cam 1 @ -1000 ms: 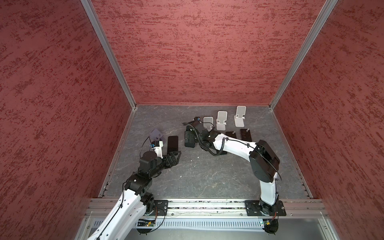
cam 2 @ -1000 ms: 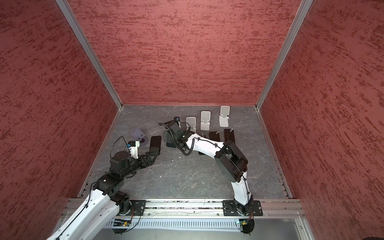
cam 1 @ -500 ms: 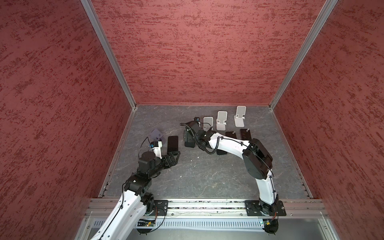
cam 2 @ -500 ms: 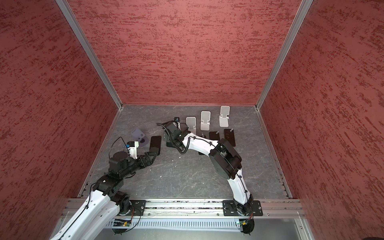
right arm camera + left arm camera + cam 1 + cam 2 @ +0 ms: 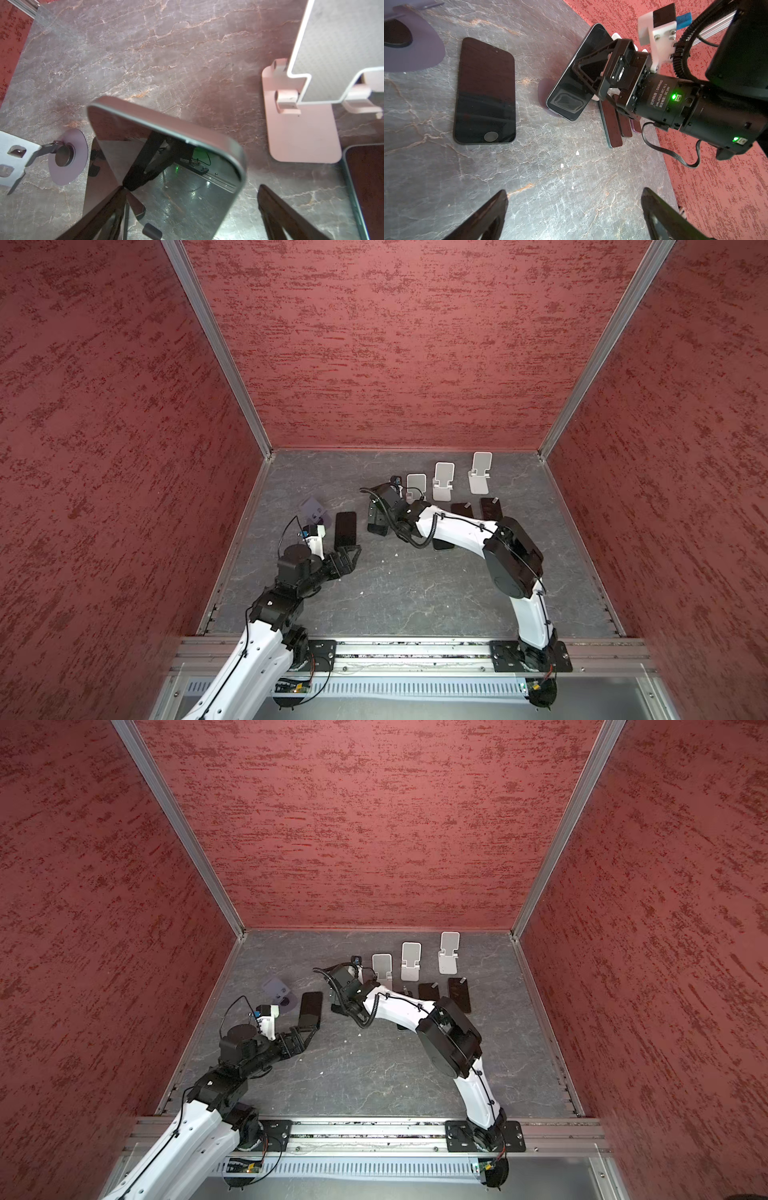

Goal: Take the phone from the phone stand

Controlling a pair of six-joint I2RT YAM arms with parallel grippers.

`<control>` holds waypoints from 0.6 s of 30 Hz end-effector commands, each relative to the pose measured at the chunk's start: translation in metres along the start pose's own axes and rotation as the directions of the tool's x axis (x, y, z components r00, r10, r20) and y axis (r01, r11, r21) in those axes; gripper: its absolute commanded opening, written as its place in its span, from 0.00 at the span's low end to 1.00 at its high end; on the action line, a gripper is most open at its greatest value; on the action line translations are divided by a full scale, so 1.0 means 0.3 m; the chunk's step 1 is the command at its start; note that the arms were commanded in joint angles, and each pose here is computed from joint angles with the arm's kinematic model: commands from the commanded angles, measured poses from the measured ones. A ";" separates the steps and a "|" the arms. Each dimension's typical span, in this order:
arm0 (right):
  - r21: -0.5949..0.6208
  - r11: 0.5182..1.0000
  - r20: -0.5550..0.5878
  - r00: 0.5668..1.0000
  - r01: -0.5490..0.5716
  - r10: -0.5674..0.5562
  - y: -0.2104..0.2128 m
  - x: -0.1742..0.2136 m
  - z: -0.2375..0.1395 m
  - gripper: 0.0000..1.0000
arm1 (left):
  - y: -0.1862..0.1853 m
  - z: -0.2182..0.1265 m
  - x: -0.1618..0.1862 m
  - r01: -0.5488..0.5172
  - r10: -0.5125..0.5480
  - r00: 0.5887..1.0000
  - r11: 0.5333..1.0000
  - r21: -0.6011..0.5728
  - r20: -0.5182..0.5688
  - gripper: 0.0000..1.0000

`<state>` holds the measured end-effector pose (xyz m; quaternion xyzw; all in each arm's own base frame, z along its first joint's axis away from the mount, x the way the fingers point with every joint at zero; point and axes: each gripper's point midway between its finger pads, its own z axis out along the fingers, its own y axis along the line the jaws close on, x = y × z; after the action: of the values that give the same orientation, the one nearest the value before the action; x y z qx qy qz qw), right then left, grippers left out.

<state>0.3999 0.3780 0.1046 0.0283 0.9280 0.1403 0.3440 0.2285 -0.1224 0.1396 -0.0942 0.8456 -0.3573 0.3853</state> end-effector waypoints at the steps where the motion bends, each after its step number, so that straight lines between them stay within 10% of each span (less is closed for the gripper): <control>1: 0.036 0.999 0.017 1.000 -0.025 0.024 -0.004 -0.011 0.007 0.99 | 0.005 0.000 0.002 -0.023 0.023 1.000 1.000 0.009 0.008 1.00; 18: 0.005 0.999 0.020 0.999 -0.033 0.033 0.037 -0.014 -0.019 0.98 | 0.025 0.006 0.021 -0.030 0.030 1.000 1.000 -0.001 -0.005 1.00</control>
<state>0.3980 0.3796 0.0989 0.0344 0.9318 0.1335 0.3357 0.2266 -0.1217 0.1333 -0.0892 0.8487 -0.3534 0.3831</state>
